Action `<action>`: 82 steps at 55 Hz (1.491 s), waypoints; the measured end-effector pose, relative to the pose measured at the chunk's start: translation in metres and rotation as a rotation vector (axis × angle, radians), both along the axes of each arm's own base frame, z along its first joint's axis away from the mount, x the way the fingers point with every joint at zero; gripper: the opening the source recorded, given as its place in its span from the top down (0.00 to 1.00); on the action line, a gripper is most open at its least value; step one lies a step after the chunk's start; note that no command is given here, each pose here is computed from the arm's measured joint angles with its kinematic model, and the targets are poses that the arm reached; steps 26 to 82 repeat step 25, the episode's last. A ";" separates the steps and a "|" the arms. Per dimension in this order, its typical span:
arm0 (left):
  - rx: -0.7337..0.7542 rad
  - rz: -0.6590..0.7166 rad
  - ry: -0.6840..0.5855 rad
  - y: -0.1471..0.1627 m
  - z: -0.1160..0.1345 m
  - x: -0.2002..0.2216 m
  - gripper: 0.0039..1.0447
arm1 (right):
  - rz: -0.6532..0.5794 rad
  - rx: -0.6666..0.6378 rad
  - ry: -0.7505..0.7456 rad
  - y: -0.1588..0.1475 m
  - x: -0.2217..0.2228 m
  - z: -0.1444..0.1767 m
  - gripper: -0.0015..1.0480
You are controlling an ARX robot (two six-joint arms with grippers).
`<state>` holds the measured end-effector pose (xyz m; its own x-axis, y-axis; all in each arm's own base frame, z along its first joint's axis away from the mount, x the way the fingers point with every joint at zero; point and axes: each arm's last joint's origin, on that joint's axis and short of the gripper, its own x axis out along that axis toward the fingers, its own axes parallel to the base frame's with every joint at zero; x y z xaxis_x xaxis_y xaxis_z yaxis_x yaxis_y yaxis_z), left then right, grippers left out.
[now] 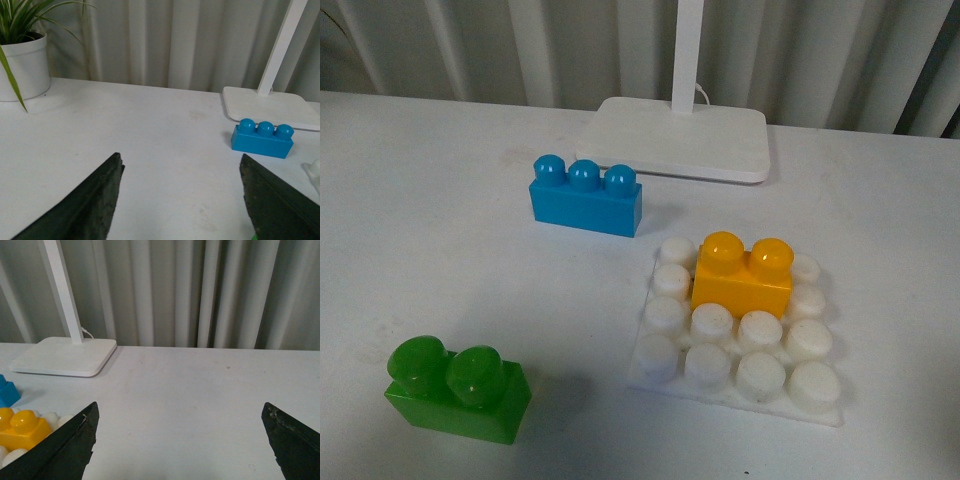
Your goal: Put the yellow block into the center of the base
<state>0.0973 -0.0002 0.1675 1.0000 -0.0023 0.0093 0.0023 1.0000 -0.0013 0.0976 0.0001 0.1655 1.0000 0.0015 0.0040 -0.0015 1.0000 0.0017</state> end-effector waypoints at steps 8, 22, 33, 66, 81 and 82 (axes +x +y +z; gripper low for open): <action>0.000 0.000 0.000 0.000 0.000 0.000 0.05 | 0.000 0.000 0.000 0.000 0.000 0.000 0.09; 0.000 0.000 0.000 0.000 0.000 0.000 0.06 | 0.000 0.000 0.000 0.000 0.000 0.000 0.09; 0.000 0.000 0.000 0.000 0.000 0.000 0.06 | 0.000 0.000 0.000 0.000 0.000 0.000 0.09; 0.000 0.000 0.000 0.000 0.000 0.000 0.06 | 0.000 0.000 0.000 0.000 0.000 0.000 0.09; 0.000 0.000 0.000 0.000 0.000 0.000 0.06 | 0.000 0.000 0.000 0.000 0.000 0.000 0.09; 0.000 0.000 0.000 0.000 0.000 0.000 0.06 | 0.000 0.000 0.000 0.000 0.000 0.000 0.09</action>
